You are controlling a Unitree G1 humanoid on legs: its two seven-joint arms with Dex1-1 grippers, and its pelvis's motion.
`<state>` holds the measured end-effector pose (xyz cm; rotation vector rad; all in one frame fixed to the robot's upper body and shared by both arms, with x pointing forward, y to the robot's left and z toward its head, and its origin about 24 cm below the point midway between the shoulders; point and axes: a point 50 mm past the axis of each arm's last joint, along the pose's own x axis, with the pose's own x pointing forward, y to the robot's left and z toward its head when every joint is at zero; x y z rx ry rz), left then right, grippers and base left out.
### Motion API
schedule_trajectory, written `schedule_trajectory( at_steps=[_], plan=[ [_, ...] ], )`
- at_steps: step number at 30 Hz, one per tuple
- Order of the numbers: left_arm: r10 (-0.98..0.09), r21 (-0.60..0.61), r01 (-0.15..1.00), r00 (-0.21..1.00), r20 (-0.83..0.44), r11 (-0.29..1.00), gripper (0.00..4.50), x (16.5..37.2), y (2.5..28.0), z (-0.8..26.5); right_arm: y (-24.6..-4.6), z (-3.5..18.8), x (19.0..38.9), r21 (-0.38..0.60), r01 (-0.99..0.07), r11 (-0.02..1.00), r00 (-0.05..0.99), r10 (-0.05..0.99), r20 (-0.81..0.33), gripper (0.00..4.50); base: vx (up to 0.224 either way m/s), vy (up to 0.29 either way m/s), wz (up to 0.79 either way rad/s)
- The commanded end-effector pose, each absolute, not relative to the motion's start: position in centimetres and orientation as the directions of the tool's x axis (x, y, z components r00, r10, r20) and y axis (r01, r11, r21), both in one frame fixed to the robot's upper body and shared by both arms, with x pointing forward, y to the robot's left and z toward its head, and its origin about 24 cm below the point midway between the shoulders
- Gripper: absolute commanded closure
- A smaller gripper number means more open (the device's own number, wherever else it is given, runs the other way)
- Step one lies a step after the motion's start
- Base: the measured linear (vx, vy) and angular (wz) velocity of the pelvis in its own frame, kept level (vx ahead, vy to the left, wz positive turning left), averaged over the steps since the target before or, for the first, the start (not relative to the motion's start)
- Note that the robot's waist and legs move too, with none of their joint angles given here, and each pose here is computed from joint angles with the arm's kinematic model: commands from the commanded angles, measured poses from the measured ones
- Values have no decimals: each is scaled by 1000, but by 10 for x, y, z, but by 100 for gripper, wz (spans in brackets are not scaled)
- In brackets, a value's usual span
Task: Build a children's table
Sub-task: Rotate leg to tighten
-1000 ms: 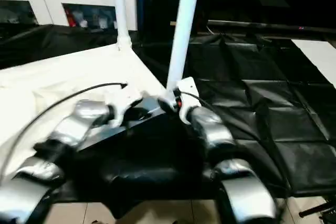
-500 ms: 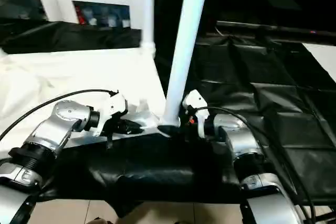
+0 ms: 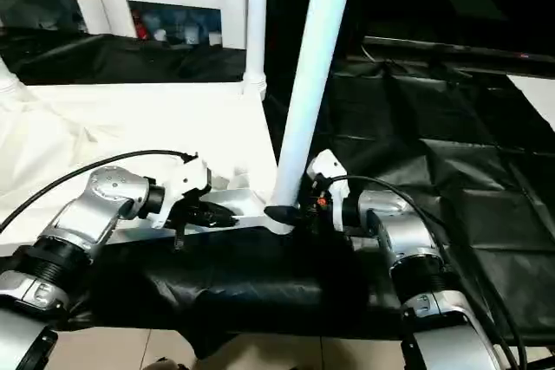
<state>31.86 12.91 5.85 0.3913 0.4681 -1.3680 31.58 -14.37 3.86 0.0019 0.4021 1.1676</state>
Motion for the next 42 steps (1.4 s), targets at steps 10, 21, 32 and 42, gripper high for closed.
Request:
schedule_trajectory(
  at_steps=[10, 21, 32, 42],
  plan=[
    [-760, 90, 868, 474, -445, 489, 450, 347, 84, 64, -105, 8, 336, 216, -598, 772, 656, 626, -421, 194, 0, 0, 0],
    [-797, 83, 895, 430, -424, 439, 450, 345, 65, 68, -73, 15, 340, 196, -645, 738, 649, 665, -369, 119, 0, 0, 0],
    [-863, 62, 965, 254, -436, 253, 450, 333, 90, 68, -110, 29, 331, 141, -849, 509, 449, 836, -314, 80, 0, 0, 0],
    [-878, 4, 995, 92, -469, 103, 450, 322, 106, 69, -137, 36, 310, 195, -935, 296, 218, 914, -341, 110, 0, 0, 0]
  ],
)
